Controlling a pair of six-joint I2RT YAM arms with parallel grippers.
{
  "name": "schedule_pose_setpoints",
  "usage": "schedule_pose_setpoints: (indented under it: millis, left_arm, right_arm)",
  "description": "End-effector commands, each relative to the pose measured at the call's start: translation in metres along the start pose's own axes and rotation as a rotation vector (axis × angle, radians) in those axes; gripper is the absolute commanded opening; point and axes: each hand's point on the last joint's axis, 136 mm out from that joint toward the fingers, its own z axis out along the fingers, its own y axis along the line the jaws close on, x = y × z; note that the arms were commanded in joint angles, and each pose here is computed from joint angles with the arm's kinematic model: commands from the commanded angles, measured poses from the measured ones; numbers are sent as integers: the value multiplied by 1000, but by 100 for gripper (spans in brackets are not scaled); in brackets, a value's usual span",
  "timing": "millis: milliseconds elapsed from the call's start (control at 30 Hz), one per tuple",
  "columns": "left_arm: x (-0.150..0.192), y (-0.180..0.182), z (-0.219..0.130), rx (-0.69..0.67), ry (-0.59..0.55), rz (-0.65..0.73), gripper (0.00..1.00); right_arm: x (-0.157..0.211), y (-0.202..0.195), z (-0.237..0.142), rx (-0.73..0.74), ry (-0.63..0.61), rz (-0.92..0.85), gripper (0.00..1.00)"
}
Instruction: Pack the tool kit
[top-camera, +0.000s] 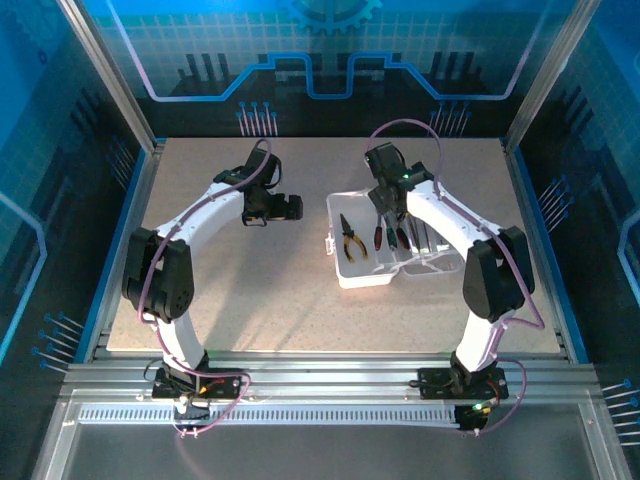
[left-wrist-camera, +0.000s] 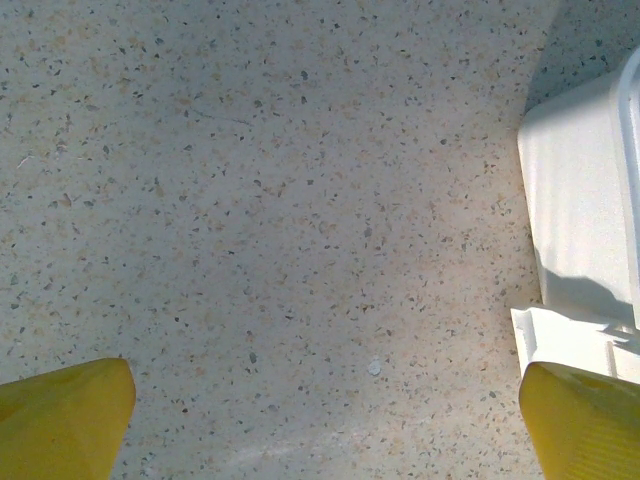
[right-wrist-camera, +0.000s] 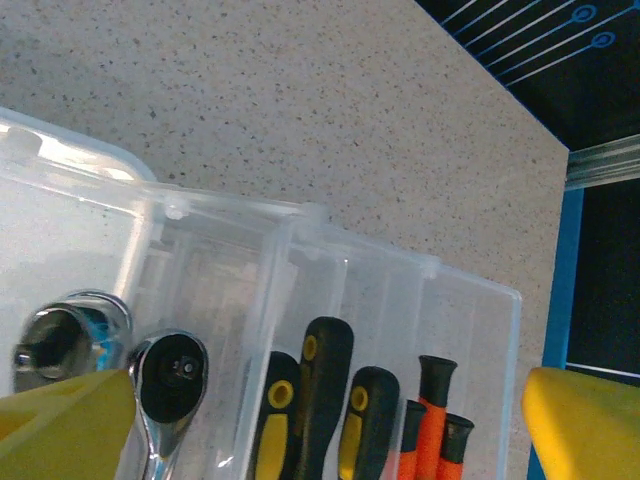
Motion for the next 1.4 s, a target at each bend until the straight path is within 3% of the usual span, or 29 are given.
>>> schedule_pose_setpoints:
  millis: [0,267,433,500,733,933,1100,1167,1367]
  left_arm:
    - [-2,-7,-6,20,3,15,99]
    - [0,-7,-4,21,9,15,99]
    - [5,-7,2,31,22,11,99]
    - [9,-6,7,33,32,8,99]
    - [25,-12,28,92,81,-26,99]
    - [23,-29,39,187,78,-57,99]
    - [16,-48,49,243,80,-45,99]
    - [14,-53,52,252,80,-41,99]
    - [13,-56,55,268,72,-46,99]
  right_arm:
    - [5,-17,-9,32,-3,27,100]
    - [10,-14,-16,-62,-21,88,100]
    - [27,-32,-25,-397,-96,434,100]
    - [41,-47,-28,-449,-110,531,100]
    - [109,-89,-31,-457,-99,897,100]
    - [180,-108,-59,-317,-135,1192,100]
    - [216,-100,-74,-283,-114,1292,84]
    - [224,-89,-71,-309,-69,1307,73]
    - [243,-50,-52,-405,27,1352,65]
